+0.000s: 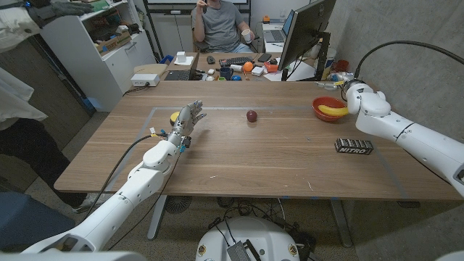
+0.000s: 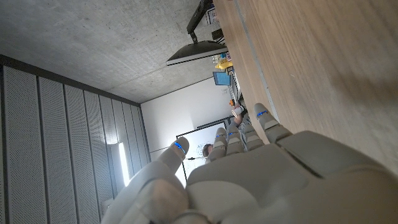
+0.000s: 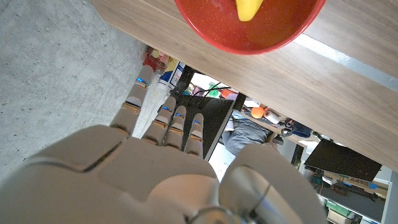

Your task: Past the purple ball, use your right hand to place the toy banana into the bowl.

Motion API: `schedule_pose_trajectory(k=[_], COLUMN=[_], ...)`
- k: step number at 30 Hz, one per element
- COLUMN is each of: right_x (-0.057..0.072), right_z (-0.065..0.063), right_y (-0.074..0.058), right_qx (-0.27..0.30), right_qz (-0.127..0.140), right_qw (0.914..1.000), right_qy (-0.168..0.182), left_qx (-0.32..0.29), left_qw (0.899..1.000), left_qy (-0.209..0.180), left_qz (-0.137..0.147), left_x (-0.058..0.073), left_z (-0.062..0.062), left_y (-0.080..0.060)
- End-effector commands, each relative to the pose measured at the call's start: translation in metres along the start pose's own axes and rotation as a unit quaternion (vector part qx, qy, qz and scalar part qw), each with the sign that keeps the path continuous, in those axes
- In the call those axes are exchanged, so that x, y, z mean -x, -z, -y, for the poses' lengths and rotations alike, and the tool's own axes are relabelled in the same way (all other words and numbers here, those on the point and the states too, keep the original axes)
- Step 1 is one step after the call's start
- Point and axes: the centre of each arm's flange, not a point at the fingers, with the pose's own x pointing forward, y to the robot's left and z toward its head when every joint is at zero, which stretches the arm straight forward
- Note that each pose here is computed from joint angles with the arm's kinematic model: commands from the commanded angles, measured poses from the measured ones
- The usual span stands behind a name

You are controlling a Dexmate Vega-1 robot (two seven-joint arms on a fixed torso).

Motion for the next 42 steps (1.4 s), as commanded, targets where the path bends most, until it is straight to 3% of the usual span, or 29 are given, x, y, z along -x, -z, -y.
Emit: schedule_pose_trajectory(k=[1, 10, 29, 42], right_x=[0.006, 0.01, 0.017, 0.019], right_z=[0.019, 0.028, 0.057, 0.064], right_y=[0.002, 0.003, -0.009, -0.014], right_qx=[-0.007, -0.033, -0.021, -0.02], right_qz=[0.004, 0.008, 0.013, 0.012], right_qw=[0.9995, 0.9985, 0.9974, 0.997], right_qy=[0.03, 0.042, 0.067, 0.074], left_qx=[-0.001, 0.002, 0.009, 0.012], left_qw=[1.0, 1.0, 1.0, 1.0], left_qy=[-0.004, -0.006, -0.008, -0.01], left_qz=[0.004, 0.008, 0.014, 0.016], left_x=[0.004, 0.007, 0.013, 0.017], left_z=[0.0, 0.0, -0.006, -0.011], left_y=[-0.001, -0.001, 0.001, 0.003])
